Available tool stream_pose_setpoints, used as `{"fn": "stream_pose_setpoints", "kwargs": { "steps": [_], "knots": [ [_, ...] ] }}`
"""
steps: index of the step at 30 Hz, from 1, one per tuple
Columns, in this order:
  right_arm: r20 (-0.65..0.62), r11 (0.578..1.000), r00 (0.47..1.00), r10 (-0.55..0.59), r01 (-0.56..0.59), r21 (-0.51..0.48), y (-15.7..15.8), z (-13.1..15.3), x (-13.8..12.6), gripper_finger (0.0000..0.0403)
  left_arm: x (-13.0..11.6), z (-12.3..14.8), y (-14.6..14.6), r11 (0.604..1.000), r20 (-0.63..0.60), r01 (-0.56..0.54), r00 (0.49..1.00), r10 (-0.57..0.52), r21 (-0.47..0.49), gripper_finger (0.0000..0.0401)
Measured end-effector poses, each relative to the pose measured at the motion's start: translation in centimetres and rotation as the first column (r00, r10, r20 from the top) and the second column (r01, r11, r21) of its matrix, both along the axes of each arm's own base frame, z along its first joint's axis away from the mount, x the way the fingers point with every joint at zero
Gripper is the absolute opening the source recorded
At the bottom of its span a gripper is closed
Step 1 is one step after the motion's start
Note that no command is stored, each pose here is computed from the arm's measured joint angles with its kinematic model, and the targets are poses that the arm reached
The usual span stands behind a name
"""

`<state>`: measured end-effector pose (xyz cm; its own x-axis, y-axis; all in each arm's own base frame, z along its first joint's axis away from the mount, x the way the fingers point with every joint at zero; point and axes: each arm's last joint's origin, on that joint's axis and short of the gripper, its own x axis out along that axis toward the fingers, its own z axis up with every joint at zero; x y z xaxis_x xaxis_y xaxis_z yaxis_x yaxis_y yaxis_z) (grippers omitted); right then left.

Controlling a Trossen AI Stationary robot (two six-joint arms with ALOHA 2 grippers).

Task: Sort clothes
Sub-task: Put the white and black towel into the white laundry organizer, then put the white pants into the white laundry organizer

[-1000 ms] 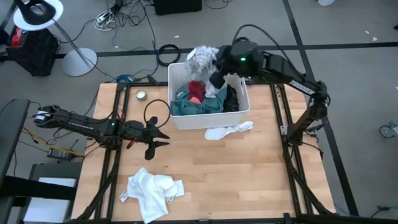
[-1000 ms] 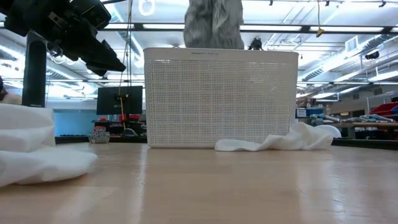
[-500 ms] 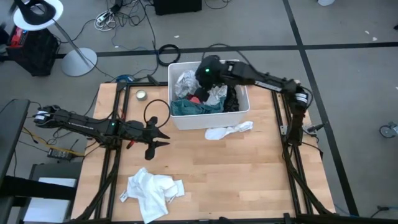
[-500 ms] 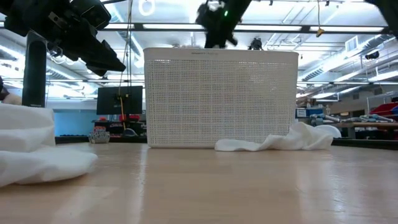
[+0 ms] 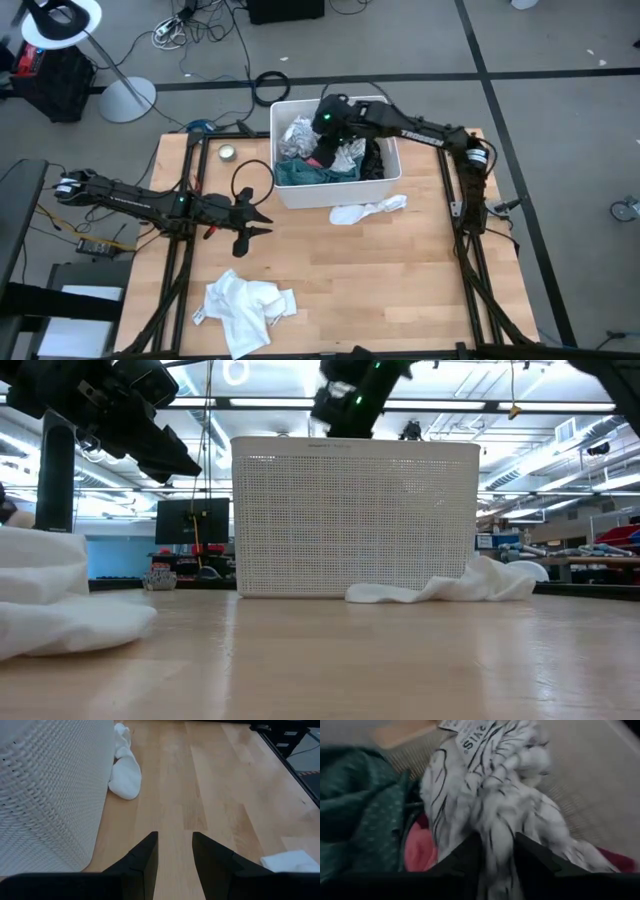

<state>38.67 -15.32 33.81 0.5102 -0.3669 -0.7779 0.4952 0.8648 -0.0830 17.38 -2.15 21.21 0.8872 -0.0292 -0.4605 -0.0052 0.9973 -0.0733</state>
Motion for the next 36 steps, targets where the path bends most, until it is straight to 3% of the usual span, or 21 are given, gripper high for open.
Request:
{"fn": "stream_pose_setpoints", "kwargs": {
  "steps": [9, 17, 30, 36],
  "knots": [
    [0.124, 0.999, 0.992, -0.003, 0.008, -0.038, 1.7, 5.8, -4.1, 0.0196, 0.0, 0.0, 0.0, 1.000, -0.002, 0.000, 1.000, 0.000, 0.000, 0.0126],
    [0.203, 0.999, 0.978, 0.040, -0.036, -0.024, 5.8, 9.2, -6.8, 0.0212, 0.0, 0.0, 0.0, 1.000, -0.002, 0.000, 1.000, 0.000, -0.001, 0.0126],
    [0.042, 0.976, 0.978, 0.203, -0.206, 0.072, 13.3, 9.0, -8.6, 0.0203, -0.1, -0.2, 0.0, 0.999, -0.026, -0.018, 1.000, 0.017, -0.030, 0.0126],
    [0.018, 0.966, 0.967, 0.252, -0.253, 0.056, 15.8, 8.9, -8.7, 0.0203, -0.1, -0.2, -0.1, 0.998, -0.032, 0.005, 0.999, -0.007, -0.064, 0.0126]
  ]
}}
